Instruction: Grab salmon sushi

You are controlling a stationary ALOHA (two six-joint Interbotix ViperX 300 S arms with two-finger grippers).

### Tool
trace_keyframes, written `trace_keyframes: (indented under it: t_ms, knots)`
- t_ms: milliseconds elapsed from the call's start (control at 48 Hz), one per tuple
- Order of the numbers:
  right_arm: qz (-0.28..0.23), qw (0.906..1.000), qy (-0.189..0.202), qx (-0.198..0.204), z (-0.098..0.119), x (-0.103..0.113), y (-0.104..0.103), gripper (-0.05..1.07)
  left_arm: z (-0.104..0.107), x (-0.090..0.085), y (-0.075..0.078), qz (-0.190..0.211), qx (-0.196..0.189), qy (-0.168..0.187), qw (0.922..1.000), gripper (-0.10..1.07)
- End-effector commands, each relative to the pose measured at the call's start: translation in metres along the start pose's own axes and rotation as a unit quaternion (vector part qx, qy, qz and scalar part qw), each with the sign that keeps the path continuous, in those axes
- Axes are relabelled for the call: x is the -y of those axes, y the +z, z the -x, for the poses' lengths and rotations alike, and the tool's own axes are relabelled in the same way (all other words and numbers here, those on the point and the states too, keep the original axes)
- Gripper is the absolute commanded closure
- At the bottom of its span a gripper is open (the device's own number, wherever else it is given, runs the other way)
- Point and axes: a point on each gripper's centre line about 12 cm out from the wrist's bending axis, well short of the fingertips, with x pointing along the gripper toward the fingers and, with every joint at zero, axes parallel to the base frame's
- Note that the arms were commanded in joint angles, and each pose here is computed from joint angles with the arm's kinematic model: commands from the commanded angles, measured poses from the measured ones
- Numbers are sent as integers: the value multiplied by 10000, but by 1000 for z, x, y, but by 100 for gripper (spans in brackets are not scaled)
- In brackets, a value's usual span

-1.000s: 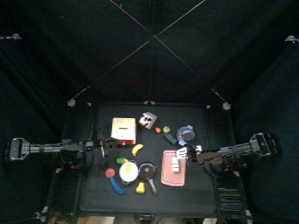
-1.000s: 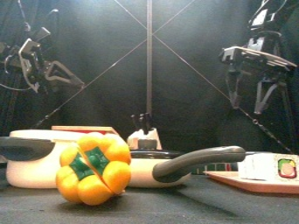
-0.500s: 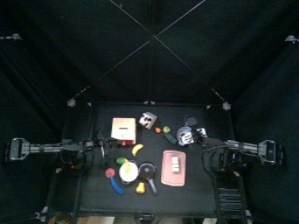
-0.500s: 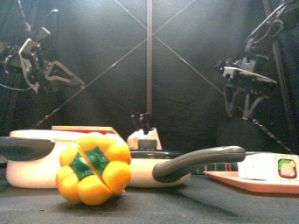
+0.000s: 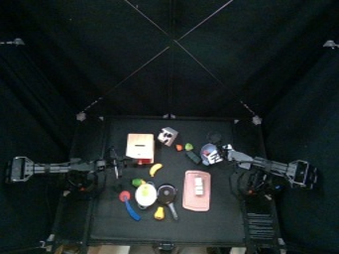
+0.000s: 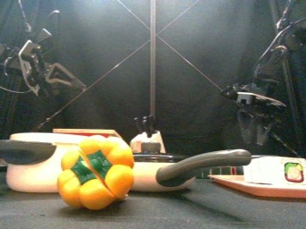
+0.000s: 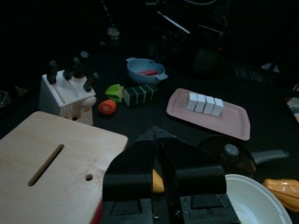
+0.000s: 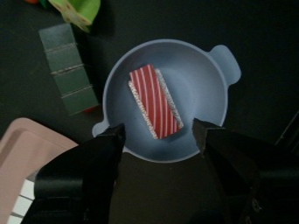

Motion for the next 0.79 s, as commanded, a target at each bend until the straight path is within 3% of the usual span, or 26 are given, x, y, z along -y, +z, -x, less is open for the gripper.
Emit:
trace_keyframes:
  t_ms: [0, 188, 354, 771]
  knots:
    - [80, 10000, -26, -34, -5, -2, 4, 9, -2, 0, 5, -12, 69, 0, 10000, 56]
    - [416, 9984, -254, -277, -22, -2, 2, 9, -2, 0, 5, -12, 77, 0, 10000, 56]
    - [729, 9962, -408, -235, -27, -2, 5, 9, -2, 0, 5, -11, 70, 8, 10000, 56]
    - [843, 9950, -418, -332, -47, -2, 3, 8, -2, 0, 5, -12, 77, 0, 10000, 56]
